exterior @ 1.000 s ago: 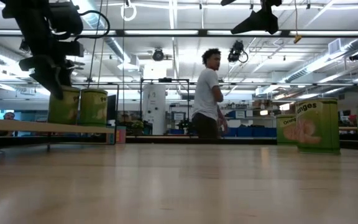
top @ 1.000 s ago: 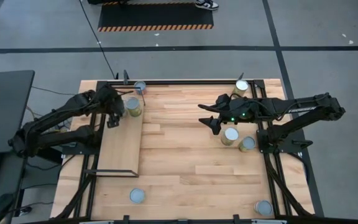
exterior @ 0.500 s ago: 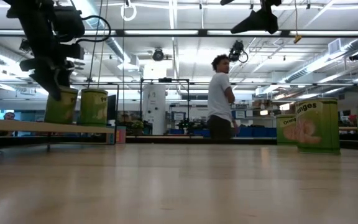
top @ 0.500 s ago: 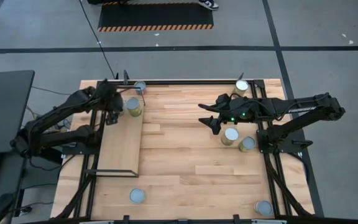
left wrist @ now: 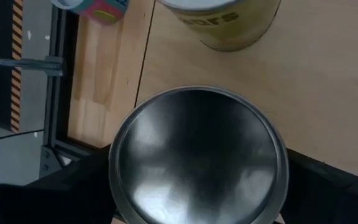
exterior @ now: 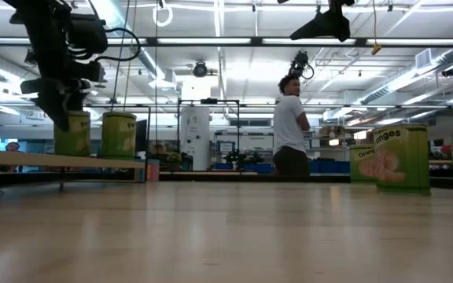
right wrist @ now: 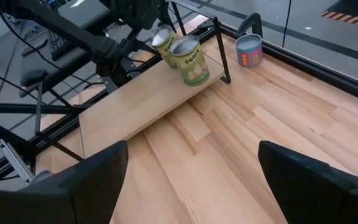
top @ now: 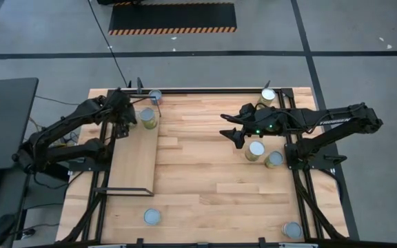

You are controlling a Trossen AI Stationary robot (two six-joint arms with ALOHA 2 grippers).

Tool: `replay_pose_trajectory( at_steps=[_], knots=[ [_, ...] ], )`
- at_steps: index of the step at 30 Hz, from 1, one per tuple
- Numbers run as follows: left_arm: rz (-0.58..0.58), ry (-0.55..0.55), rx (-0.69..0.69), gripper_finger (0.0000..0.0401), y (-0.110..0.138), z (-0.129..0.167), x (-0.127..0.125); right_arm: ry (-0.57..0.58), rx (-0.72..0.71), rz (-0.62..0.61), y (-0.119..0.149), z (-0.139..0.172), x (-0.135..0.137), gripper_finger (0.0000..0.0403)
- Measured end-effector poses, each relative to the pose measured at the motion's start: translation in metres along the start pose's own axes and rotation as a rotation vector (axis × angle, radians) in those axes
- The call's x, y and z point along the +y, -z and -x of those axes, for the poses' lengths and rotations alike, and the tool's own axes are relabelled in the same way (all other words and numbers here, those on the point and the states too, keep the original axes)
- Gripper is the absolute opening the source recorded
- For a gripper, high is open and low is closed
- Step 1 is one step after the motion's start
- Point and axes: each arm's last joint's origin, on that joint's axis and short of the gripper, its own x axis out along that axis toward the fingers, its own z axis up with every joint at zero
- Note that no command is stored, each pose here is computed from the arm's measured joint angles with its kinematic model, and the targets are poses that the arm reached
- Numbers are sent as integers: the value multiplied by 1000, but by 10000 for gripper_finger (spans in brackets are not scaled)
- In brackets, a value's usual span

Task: Pick and place cans onto a shelf
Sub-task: Put the canned pears on the shelf aligned with the other canned pears

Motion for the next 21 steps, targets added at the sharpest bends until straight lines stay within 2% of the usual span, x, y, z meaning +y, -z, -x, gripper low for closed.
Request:
replay_pose_trajectory(
  at_steps=[9,16,21],
  knots=[
    [23,6,16,353,2,1,-1,0,1,9,0,0,0,367],
    [66,-1,-11,354,-3,18,7,0,1,9,0,0,0,367],
    [79,54,-5,354,-4,15,7,1,1,9,0,0,0,368]
  ],
)
